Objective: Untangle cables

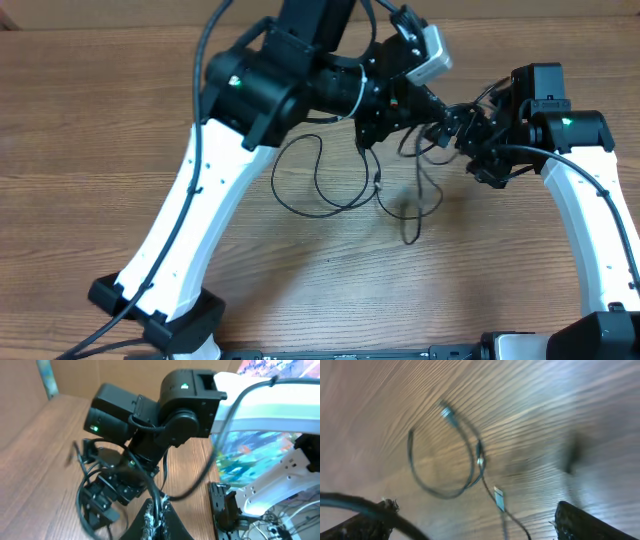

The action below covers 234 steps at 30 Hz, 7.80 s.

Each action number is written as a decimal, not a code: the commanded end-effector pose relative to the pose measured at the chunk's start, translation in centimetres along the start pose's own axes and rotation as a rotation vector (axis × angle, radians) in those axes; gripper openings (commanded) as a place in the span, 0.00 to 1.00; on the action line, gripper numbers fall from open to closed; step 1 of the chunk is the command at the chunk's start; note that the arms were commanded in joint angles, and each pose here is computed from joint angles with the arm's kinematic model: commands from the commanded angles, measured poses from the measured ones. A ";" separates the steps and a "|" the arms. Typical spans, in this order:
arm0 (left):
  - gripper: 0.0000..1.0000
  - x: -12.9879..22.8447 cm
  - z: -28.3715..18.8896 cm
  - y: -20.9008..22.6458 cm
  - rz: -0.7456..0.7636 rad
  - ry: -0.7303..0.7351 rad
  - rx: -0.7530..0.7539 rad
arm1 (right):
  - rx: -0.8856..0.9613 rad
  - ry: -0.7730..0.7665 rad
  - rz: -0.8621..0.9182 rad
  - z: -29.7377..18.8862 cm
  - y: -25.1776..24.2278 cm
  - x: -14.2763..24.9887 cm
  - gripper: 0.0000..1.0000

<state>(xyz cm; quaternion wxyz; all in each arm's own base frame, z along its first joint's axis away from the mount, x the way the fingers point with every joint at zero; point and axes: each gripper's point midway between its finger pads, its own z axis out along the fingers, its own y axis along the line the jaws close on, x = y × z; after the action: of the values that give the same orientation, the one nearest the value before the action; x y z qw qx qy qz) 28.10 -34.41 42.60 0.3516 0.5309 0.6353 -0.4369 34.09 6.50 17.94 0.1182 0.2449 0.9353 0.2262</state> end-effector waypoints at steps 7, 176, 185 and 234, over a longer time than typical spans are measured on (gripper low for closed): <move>0.04 -4.5 -12.1 -3.1 0.118 -0.181 -0.189 | 0.224 -0.123 0.202 -0.5 -4.6 -0.7 0.95; 0.04 28.6 -40.0 17.6 -1.081 0.318 -2.011 | 0.409 0.003 0.275 -5.8 -14.4 1.3 1.00; 0.04 30.8 -42.7 15.4 -1.290 0.148 -1.855 | 0.398 -0.004 0.274 -5.7 -14.2 1.1 1.00; 1.00 32.8 -40.6 16.4 -1.366 0.184 -1.739 | 0.400 0.001 0.275 -5.7 -14.3 1.2 1.00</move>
<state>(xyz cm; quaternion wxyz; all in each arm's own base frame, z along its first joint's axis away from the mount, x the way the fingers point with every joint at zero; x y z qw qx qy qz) 38.01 17.76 25.41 0.2420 -0.3353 0.8988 0.1457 25.29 -5.97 15.20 0.0199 0.3910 0.9189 0.0494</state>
